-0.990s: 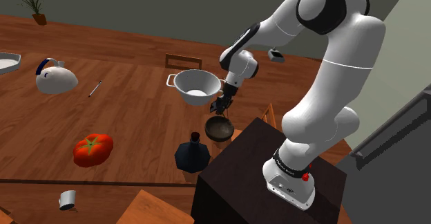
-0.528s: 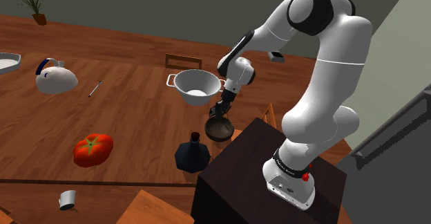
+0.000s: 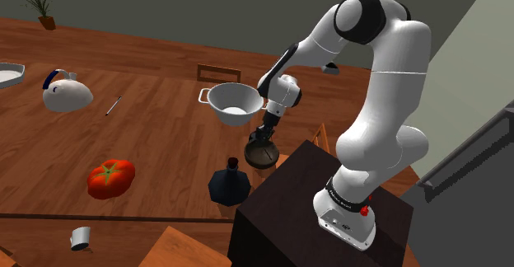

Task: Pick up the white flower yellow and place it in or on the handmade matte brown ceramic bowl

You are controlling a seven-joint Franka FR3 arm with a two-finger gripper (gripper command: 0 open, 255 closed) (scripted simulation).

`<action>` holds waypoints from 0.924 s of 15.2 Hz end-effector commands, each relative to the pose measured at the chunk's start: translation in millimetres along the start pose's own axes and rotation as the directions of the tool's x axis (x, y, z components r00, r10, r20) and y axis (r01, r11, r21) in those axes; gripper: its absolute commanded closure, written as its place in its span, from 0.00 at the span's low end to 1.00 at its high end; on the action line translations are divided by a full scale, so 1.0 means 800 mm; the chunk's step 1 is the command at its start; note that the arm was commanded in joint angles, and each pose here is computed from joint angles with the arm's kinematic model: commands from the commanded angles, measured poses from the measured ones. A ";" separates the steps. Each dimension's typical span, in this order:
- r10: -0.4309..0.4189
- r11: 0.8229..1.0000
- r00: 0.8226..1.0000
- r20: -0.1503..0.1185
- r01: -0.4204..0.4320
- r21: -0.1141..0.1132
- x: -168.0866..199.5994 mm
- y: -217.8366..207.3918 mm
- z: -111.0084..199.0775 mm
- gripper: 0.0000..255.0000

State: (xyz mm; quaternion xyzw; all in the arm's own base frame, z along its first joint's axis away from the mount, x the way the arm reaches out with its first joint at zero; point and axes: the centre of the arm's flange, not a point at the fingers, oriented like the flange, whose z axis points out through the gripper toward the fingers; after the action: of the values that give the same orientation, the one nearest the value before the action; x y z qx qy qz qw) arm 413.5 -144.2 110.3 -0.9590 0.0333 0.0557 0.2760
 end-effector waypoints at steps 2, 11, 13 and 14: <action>0.000 1.000 1.000 0.000 0.000 0.000 0.000 0.000 0.001 1.00; 0.000 1.000 1.000 0.000 0.000 0.000 0.000 0.000 0.000 0.00; 0.000 1.000 1.000 0.000 0.000 0.000 0.000 0.000 -0.033 0.00; 0.000 1.000 1.000 0.000 0.000 0.000 0.000 0.000 -0.049 0.00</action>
State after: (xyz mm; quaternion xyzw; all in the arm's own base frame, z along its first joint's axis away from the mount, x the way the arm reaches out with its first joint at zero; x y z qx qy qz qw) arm 414.8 -159.3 132.5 -0.9590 0.0332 0.0551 0.2759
